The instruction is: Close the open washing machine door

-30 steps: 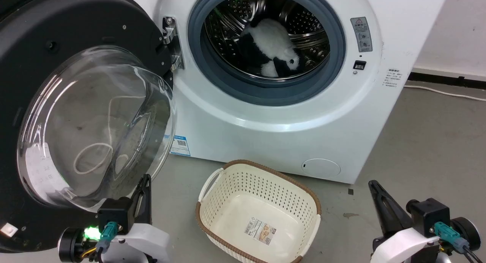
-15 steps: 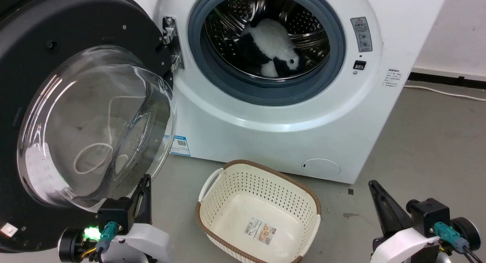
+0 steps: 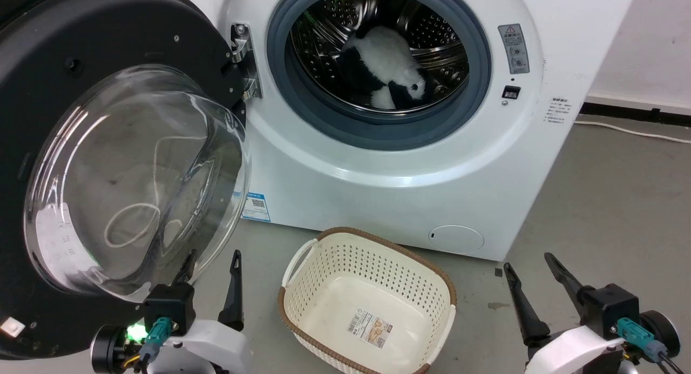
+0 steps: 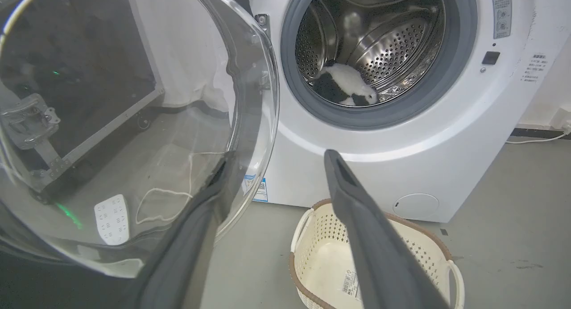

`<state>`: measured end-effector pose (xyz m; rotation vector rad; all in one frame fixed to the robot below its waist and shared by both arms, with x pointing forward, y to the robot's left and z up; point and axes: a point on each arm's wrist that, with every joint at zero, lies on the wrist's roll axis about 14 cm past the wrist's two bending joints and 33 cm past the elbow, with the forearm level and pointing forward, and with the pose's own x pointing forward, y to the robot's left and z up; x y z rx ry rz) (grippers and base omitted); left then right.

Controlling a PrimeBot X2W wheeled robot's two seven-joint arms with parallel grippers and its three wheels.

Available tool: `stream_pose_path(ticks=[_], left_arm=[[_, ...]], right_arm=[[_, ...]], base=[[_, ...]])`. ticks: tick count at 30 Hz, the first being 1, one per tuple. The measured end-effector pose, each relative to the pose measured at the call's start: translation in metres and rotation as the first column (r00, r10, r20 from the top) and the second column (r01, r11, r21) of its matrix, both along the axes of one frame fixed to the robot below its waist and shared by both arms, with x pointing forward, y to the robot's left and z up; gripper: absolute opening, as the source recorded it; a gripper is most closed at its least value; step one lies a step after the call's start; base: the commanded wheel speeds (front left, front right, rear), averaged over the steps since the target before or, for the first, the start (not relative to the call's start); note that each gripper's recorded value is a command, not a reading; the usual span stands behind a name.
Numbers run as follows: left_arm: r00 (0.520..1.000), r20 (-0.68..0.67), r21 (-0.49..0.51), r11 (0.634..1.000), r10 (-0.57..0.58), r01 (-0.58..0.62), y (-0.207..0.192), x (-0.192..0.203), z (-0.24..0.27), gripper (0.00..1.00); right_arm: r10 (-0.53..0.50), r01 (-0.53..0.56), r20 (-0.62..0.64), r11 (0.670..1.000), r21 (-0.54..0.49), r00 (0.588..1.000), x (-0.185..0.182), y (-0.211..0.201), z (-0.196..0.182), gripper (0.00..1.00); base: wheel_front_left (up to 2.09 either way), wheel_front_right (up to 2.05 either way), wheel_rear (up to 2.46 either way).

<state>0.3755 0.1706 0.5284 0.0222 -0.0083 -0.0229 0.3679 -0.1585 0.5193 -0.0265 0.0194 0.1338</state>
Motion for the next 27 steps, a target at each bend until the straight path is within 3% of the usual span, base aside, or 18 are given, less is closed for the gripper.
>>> stream_pose_path(ticks=[16,17,18,19,27], left_arm=[[1.000,0.006,-0.039,0.999,-0.030,0.030,-0.011,0.000,-0.004,1.00],[0.999,0.007,-0.046,0.998,-0.031,0.031,-0.011,0.000,-0.004,0.78],[0.999,0.007,-0.051,0.998,-0.032,0.032,-0.011,0.000,-0.004,0.07],[0.999,0.009,-0.057,0.998,-0.033,0.034,-0.012,0.000,-0.004,0.00],[0.998,0.052,-0.087,0.996,-0.031,0.036,-0.012,-0.001,0.007,0.00]], right_arm=[[0.003,-0.004,0.017,0.999,0.046,1.000,-0.001,0.002,0.000,1.00],[0.004,-0.005,0.016,0.999,0.048,1.000,-0.002,0.002,-0.001,1.00],[0.004,-0.005,0.017,0.999,0.050,1.000,-0.002,0.002,-0.001,1.00],[0.005,-0.006,0.018,0.999,0.053,1.000,-0.002,0.002,-0.001,1.00],[0.009,-0.010,0.014,0.997,0.071,1.000,-0.003,0.004,-0.005,1.00]], base=[[0.00,0.00,0.00],[0.00,0.00,0.00],[0.00,0.00,0.00],[0.00,0.00,0.00],[0.00,0.00,0.00]])
